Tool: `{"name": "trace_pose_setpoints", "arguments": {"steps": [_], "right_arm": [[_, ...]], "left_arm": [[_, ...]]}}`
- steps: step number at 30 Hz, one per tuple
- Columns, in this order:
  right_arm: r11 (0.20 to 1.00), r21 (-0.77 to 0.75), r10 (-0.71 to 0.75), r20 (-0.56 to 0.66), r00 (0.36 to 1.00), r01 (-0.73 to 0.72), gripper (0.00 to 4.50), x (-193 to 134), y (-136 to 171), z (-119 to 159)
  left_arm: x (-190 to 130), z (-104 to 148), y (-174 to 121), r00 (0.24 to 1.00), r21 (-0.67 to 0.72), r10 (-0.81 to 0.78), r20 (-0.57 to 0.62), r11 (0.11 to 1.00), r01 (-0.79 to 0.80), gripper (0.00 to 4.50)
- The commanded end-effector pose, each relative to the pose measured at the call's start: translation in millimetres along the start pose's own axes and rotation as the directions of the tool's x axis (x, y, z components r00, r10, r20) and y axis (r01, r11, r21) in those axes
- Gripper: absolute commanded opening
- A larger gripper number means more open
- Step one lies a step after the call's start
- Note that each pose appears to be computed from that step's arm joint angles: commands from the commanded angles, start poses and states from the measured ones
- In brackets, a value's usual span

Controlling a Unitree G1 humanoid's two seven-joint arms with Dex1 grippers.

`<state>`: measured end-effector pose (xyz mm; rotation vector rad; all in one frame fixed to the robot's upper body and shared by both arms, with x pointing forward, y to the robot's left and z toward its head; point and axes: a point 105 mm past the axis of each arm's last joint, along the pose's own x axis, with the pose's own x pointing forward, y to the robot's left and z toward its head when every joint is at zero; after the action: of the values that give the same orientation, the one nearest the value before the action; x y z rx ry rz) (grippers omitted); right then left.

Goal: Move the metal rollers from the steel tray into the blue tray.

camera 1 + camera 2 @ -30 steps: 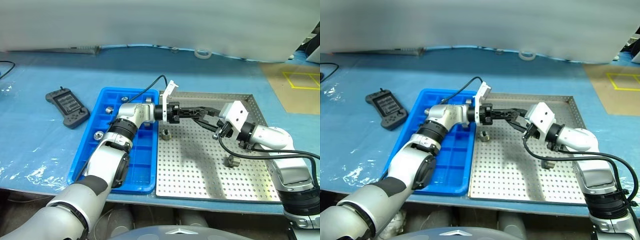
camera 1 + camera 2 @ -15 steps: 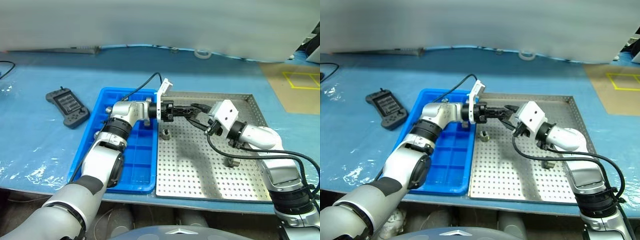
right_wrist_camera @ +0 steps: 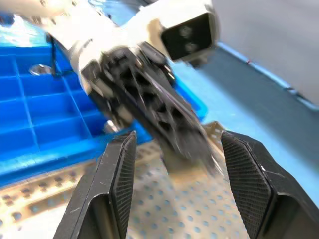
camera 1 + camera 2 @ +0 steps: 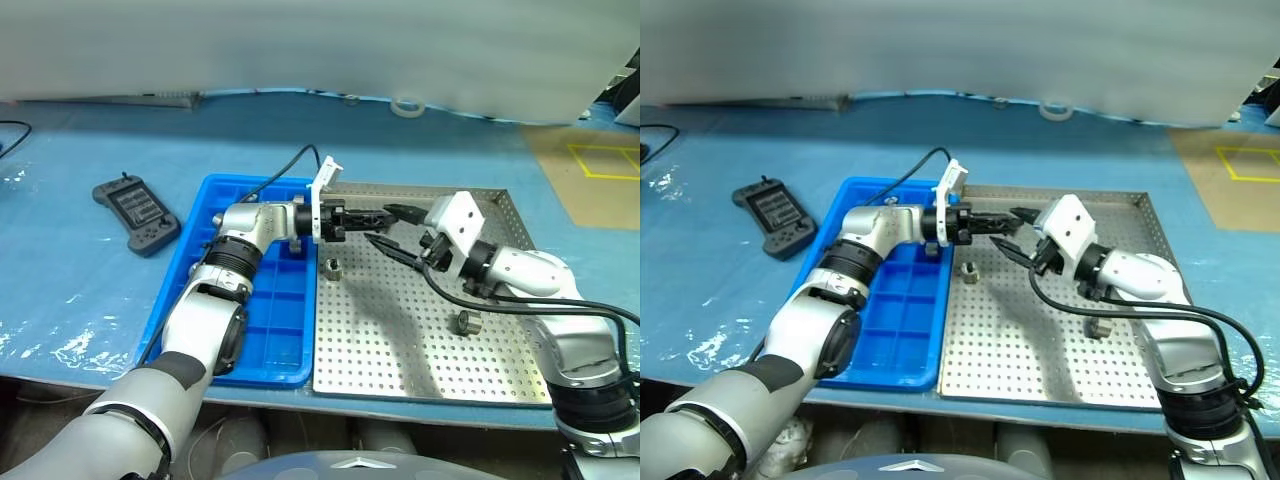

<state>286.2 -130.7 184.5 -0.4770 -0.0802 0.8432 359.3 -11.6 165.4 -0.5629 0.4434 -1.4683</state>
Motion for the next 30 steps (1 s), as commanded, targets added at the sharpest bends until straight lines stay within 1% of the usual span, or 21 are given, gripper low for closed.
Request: {"name": "trace_pose_setpoints", "arguments": {"steps": [1, 4, 7, 8, 9, 10, 11, 13, 16, 18, 20, 21, 22, 23, 25, 28, 30], "right_arm": [[0.998, -0.063, -0.004, 0.028, 1.000, 0.005, 2.81, -7, -3, 9], [0.998, -0.067, 0.000, 0.031, 1.000, 0.002, 2.81, -7, -4, 8], [0.997, -0.051, -0.054, 0.068, 0.996, 0.058, 2.81, -4, -13, 11], [0.995, -0.038, -0.092, 0.086, 0.992, 0.095, 2.81, -2, -19, 13], [0.989, -0.022, -0.140, 0.094, 0.986, 0.143, 2.81, 0, -26, 12], [0.983, 0.003, -0.183, 0.091, 0.979, 0.183, 2.81, 2, -32, 8], [0.979, 0.020, -0.202, 0.082, 0.976, 0.201, 2.81, 5, -34, 2], [0.981, 0.066, -0.186, 0.069, 0.980, 0.181, 2.81, 13, -27, -7], [0.978, 0.173, -0.133, 0.058, 0.989, 0.121, 2.81, 21, -14, -21], [0.955, 0.296, -0.039, 0.043, 0.998, 0.024, 2.81, 24, 5, -34], [0.917, 0.392, 0.047, 0.079, 0.996, -0.075, 2.81, 24, 19, -33], [0.907, 0.411, 0.063, 0.093, 0.994, -0.096, 2.81, 24, 20, -31], [0.905, 0.414, 0.066, 0.092, 0.994, -0.099, 2.81, 24, 19, -30], [0.906, 0.412, 0.071, 0.086, 0.994, -0.100, 2.81, 26, 18, -31], [0.915, 0.387, 0.096, 0.074, 0.993, -0.117, 2.81, 31, 16, -31], [0.919, 0.361, 0.131, 0.091, 0.987, -0.155, 2.81, 40, 14, -24], [0.920, 0.348, 0.156, 0.102, 0.983, -0.182, 2.81, 46, 13, -19]], "left_arm": [[-11, 24, -9, 0.998, 0.074, -0.015, 0.057, 0.997, 0.010, 2.10], [-35, 33, -4, 0.995, 0.091, 0.049, 0.089, 0.994, -0.057, 2.10], [-59, 44, -15, 0.990, 0.187, 0.077, 0.116, 0.977, -0.098, 2.10], [-69, 54, -21, 0.983, 0.251, 0.100, 0.156, 0.958, -0.138, 2.10], [-78, 62, -30, 0.976, 0.282, 0.101, 0.192, 0.947, -0.154, 2.10], [-88, 68, -40, 0.971, 0.354, 0.107, 0.216, 0.918, -0.180, 2.10], [-96, 72, -48, 0.962, 0.417, 0.124, 0.244, 0.882, -0.220, 2.10], [-111, 71, -53, 0.943, 0.474, 0.193, 0.271, 0.826, -0.305, 2.10], [-129, 54, -62, 0.931, 0.593, 0.258, 0.257, 0.719, -0.363, 2.10], [-143, 32, -73, 0.936, 0.679, 0.287, 0.205, 0.647, -0.347, 2.10], [-156, 14, -79, 0.924, 0.748, 0.333, 0.186, 0.562, -0.353, 2.10], [-162, 9, -81, 0.915, 0.763, 0.354, 0.191, 0.533, -0.365, 2.10], [-166, 5, -83, 0.912, 0.764, 0.358, 0.200, 0.526, -0.374, 2.10], [-169, 0, -87, 0.911, 0.749, 0.354, 0.210, 0.541, -0.383, 2.10], [-178, -16, -92, 0.907, 0.720, 0.381, 0.180, 0.577, -0.385, 2.10], [-193, -30, -89, 0.870, 0.670, 0.448, 0.205, 0.584, -0.459, 2.10], [-197, -47, -86, 0.857, 0.650, 0.484, 0.180, 0.595, -0.473, 2.10]]}}
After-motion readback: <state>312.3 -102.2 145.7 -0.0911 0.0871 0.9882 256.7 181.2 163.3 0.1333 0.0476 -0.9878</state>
